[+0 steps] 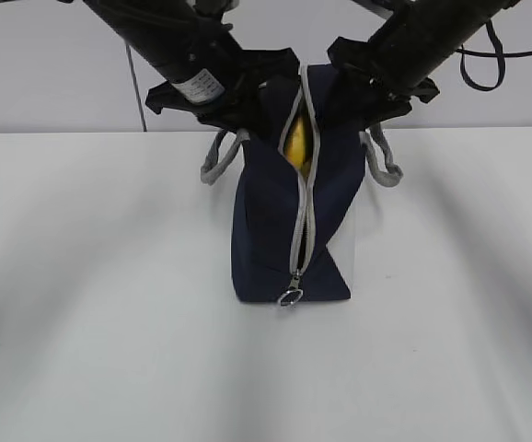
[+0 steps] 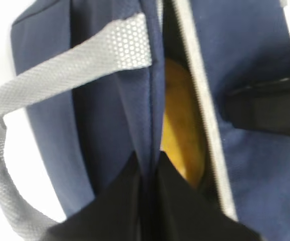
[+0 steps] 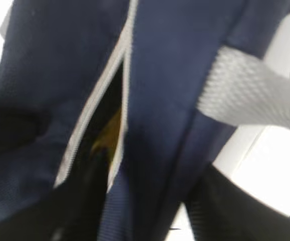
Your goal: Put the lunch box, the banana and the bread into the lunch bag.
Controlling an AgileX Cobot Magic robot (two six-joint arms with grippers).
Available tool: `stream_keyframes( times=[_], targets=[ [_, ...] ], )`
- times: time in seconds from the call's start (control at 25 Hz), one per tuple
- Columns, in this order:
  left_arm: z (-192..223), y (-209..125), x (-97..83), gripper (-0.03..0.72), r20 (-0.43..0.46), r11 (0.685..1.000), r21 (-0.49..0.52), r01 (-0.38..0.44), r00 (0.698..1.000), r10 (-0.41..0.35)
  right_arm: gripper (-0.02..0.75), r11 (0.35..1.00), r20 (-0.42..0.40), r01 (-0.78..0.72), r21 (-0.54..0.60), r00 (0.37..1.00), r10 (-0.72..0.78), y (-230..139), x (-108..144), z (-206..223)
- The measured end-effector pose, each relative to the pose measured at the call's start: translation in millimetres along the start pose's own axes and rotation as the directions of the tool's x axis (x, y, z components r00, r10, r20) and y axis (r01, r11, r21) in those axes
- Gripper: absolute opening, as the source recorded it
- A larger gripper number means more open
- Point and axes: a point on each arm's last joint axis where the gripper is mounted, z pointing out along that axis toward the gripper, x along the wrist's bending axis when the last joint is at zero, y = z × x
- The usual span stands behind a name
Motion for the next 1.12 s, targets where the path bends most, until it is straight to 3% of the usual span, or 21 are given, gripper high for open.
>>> stream_keyframes(
  times=[0.08,0.2,0.32,0.6,0.8,1.12],
  targets=[
    [-1.1,-1.7,1.9,0.195,-0.023,1.0,0.019,-0.018,1.0,0.018,0.414,1.0,-0.009,-0.01,-0.005,1.0,0.01,0.7,1.0,-0.4],
    [-6.7,-3.3,3.3,0.405,-0.034,0.999,0.043,-0.023,0.999,0.024,0.439,1.0,-0.026,-0.019,-0.02,0.999,0.018,1.7,4.8,-4.1],
    [-17.0,-3.4,4.1,0.503,-0.039,0.998,0.05,-0.023,0.999,0.025,0.441,0.999,-0.022,-0.013,-0.05,1.0,0.012,2.6,13.6,-18.9],
    [-58.0,-3.2,-7.1,0.463,-0.036,0.992,0.01,-0.128,0.991,0.129,0.44,0.994,0.088,-0.01,-0.105,0.996,0.019,-1.0,30.7,-60.1],
    [-86.5,-9.1,-13.3,0.456,-0.04,0.971,0.03,-0.235,0.971,0.237,0.44,0.992,0.094,0.003,-0.126,0.996,0.009,-16.6,48.0,-84.4],
    [-110.3,-39.1,-16.1,0.442,0.009,0.96,0.0,-0.28,0.96,0.28,0.439,0.992,0.09,0.064,-0.113,0.994,-0.054,-76.7,66.6,-95.3]
  ],
)
